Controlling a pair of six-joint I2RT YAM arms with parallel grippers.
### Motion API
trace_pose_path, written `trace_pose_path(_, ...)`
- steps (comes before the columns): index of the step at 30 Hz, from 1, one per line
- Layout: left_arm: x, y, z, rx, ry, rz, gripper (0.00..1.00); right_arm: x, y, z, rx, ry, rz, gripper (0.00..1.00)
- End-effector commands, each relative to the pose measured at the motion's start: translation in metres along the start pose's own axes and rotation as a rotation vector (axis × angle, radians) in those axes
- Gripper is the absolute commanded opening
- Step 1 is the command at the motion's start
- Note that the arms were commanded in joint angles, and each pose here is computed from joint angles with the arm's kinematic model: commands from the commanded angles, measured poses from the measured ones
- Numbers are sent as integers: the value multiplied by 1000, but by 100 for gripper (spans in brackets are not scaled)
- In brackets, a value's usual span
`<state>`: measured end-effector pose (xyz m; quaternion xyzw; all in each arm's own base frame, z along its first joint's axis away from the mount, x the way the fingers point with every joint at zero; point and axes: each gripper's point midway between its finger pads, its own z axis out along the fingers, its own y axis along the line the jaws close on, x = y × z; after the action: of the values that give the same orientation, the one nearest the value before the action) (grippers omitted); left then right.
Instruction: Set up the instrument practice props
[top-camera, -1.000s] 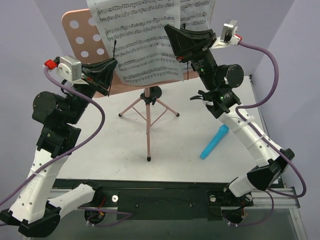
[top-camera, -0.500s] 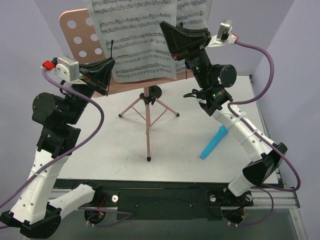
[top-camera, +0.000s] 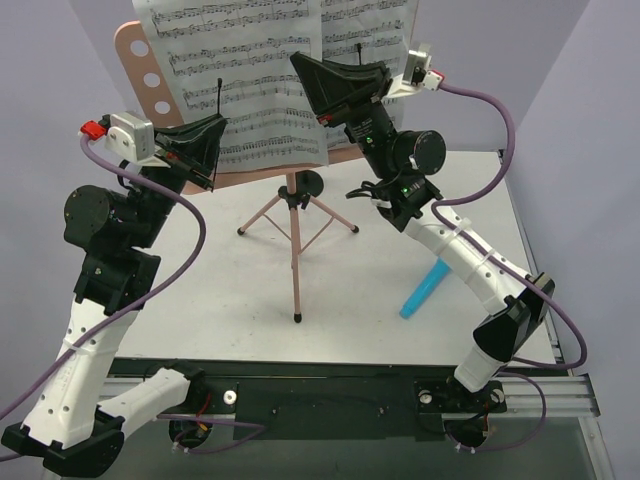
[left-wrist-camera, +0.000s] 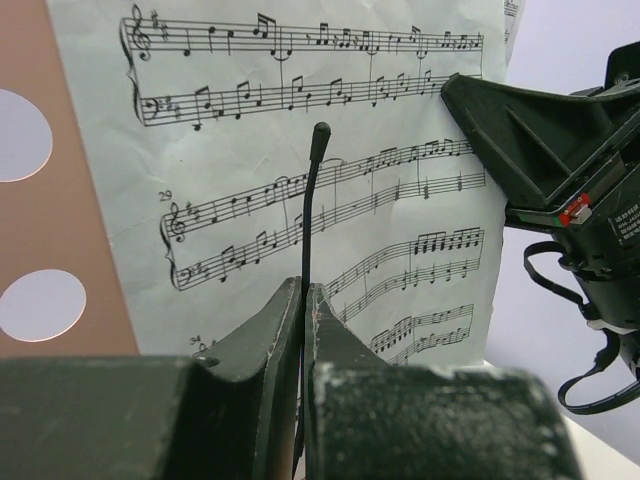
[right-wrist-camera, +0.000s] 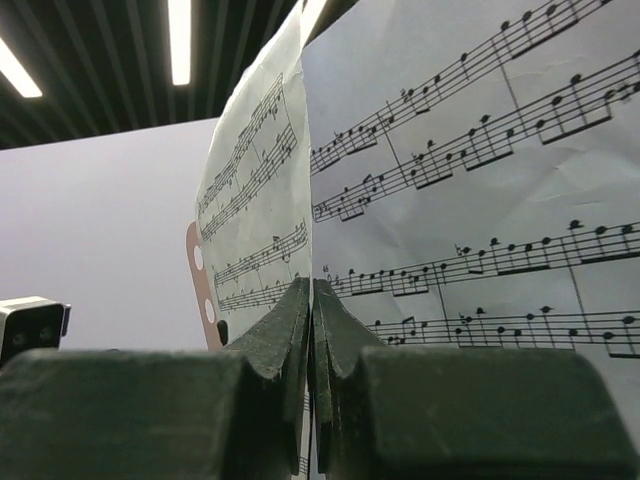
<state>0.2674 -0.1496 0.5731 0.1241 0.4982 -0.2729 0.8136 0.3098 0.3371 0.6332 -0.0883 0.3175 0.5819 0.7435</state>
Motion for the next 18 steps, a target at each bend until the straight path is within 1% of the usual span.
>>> trace_pose_path(1, -36, -12, -6, 52, -111, -10, 0, -38, 36, 12, -109, -131, -7, 0)
trace_pose_path(18, -37, -9, -7, 54, -119, -27, 0, -19, 37, 17, -113, -151, 17, 0)
